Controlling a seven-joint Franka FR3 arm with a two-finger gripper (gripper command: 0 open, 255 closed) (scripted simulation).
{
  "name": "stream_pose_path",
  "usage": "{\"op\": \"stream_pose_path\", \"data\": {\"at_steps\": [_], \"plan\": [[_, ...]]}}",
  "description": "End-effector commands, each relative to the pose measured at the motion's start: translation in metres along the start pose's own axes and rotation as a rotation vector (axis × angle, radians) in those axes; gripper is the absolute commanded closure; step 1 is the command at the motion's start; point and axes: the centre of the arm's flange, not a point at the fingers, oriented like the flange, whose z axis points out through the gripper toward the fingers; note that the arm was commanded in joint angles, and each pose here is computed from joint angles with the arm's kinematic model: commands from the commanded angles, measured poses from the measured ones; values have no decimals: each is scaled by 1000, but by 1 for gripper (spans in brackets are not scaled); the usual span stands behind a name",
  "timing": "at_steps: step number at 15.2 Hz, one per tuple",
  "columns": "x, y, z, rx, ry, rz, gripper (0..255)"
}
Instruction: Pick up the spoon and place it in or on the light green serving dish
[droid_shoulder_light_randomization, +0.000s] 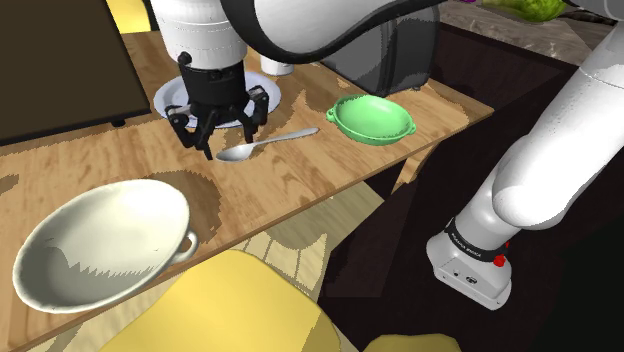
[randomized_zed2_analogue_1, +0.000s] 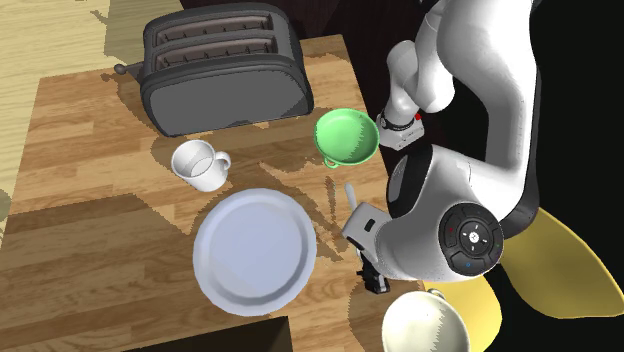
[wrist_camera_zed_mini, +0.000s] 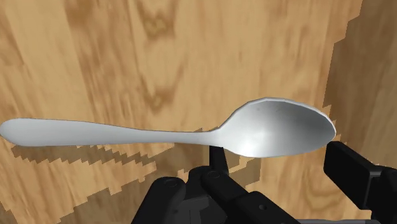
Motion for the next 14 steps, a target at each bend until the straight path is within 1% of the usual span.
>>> {"op": "stream_pose_path", "data": {"at_steps": [1, 14], "plan": [[1, 1, -10, 0, 0, 0, 255], [11, 3, -78, 0, 0, 0, 255]]}}
